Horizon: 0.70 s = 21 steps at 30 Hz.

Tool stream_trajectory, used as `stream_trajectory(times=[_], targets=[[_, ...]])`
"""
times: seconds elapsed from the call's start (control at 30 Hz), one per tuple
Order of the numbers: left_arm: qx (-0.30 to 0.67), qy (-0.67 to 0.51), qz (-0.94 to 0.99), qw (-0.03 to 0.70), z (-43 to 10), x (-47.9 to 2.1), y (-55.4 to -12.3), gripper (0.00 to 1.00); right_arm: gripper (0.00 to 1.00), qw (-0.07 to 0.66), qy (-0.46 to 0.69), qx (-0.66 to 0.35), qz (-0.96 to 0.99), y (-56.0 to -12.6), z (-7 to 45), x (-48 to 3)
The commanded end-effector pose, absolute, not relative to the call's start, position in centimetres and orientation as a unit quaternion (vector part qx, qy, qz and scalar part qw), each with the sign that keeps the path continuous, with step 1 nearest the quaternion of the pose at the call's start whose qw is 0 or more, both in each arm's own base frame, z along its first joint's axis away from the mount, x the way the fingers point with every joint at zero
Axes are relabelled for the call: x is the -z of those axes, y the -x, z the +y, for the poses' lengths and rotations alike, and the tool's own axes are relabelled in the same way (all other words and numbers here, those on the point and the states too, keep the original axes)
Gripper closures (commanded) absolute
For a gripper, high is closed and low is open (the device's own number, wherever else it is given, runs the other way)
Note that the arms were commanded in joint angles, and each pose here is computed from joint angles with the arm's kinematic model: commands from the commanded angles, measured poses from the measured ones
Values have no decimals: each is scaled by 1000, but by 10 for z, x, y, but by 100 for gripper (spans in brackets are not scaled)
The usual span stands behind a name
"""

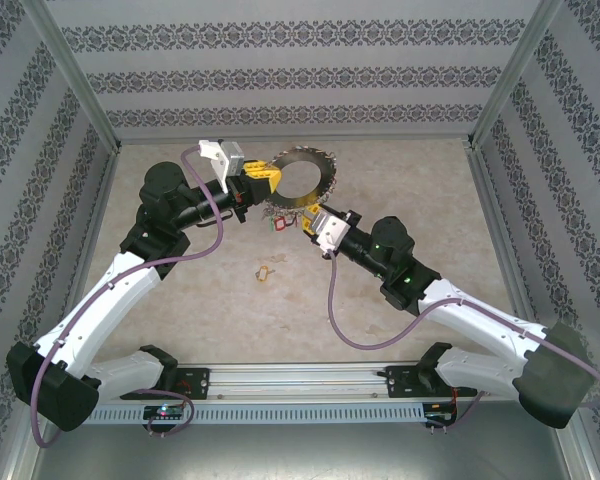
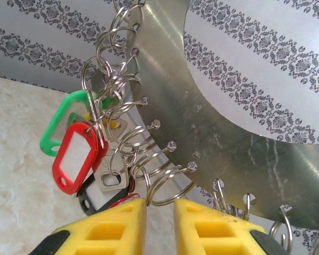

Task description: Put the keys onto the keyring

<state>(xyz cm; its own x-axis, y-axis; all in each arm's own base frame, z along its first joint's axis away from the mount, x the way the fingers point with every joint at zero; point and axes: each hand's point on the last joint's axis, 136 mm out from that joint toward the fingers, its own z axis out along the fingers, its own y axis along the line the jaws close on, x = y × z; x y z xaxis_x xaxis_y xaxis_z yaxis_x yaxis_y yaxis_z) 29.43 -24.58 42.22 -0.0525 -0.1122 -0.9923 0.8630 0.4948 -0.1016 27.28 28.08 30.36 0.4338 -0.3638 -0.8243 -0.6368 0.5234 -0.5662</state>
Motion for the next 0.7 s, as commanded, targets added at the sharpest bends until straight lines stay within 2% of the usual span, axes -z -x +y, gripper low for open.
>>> stream_trajectory(times=[0.0,0.67], targets=[[410,-317,570,637,-246,-454,-276,100,77,721,465,-91,505,-274,283,-327],[412,-318,569,637,-247,-455,-275,100,84,732,441,-93,511,-275,275,-333]])
